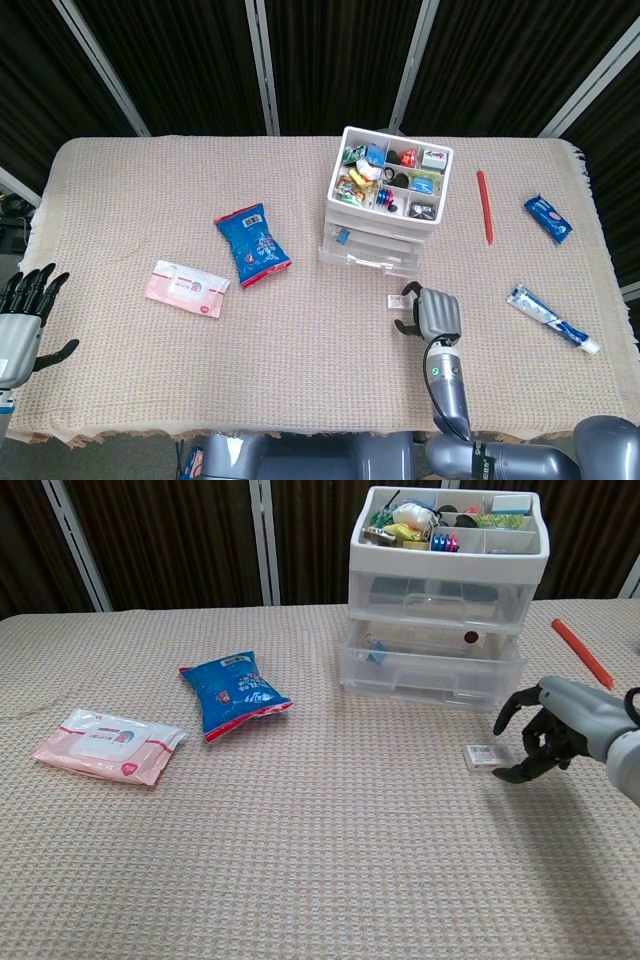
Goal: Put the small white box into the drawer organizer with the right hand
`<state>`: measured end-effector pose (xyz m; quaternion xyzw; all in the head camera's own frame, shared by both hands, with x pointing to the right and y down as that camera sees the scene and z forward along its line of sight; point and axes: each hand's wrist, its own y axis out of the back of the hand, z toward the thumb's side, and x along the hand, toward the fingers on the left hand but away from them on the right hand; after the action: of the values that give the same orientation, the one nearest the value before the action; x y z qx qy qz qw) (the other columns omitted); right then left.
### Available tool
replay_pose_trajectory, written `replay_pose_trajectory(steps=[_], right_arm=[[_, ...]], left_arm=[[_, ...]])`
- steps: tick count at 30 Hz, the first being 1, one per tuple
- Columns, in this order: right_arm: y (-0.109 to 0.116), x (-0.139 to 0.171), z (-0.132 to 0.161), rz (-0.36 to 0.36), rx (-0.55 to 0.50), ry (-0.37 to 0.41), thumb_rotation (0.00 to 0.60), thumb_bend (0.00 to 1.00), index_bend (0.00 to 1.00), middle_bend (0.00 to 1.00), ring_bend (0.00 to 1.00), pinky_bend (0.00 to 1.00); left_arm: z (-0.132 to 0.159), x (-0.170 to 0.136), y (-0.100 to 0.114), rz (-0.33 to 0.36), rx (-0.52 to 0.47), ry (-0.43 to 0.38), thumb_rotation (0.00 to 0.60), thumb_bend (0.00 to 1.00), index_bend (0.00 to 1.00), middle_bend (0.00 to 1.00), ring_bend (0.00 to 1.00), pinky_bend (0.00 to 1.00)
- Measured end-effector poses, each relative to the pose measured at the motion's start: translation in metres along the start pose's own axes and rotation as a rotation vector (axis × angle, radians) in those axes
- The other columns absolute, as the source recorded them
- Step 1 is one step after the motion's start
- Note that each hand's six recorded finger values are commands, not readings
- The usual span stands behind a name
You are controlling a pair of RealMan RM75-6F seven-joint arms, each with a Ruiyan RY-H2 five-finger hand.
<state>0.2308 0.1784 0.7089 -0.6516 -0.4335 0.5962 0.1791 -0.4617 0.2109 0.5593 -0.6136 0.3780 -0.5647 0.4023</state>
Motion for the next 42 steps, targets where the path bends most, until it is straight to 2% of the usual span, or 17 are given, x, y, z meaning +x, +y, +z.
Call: replay_pose_trajectory(steps=[6,24,27,34,42], right_arm=[[-0.008,-0.006,0.006,-0.018,0.000,0.022,0.600,0.18,0.40,0.79,0.77,0.58],[-0.022,-0.017,-0.003,-0.005,0.008,-0.021,0.600,0.28,0.41,0.79,0.77,0.58],[-0.022,-0.019,-0.007,-0.007,0.011,-0.032,0.600,0.32,0.44,0.79,0.77,0.58],[-0.025,-0.019,-0.013,-0.010,0.009,-0.048,0.600,0.33,0.61,0.80,0.77,0.58],[-0.021,-0.016,-0.008,-0.037,-0.021,-0.018,0.600,0.33,0.66,0.80,0.77,0.58]], left_arm=[[0.000,0.001,0.000,-0.003,-0.004,0.001,0.600,0.20,0.09,0.00,0.00,0.00],[0.001,0.000,-0.001,-0.010,-0.012,0.001,0.600,0.20,0.09,0.00,0.00,0.00],[0.001,0.000,-0.001,-0.010,-0.012,0.000,0.600,0.20,0.09,0.00,0.00,0.00],[0.002,0.001,-0.001,-0.009,-0.015,0.000,0.600,0.20,0.11,0.00,0.00,0.00],[0.002,0.001,0.000,-0.002,-0.020,-0.002,0.600,0.20,0.11,0.00,0.00,0.00]])
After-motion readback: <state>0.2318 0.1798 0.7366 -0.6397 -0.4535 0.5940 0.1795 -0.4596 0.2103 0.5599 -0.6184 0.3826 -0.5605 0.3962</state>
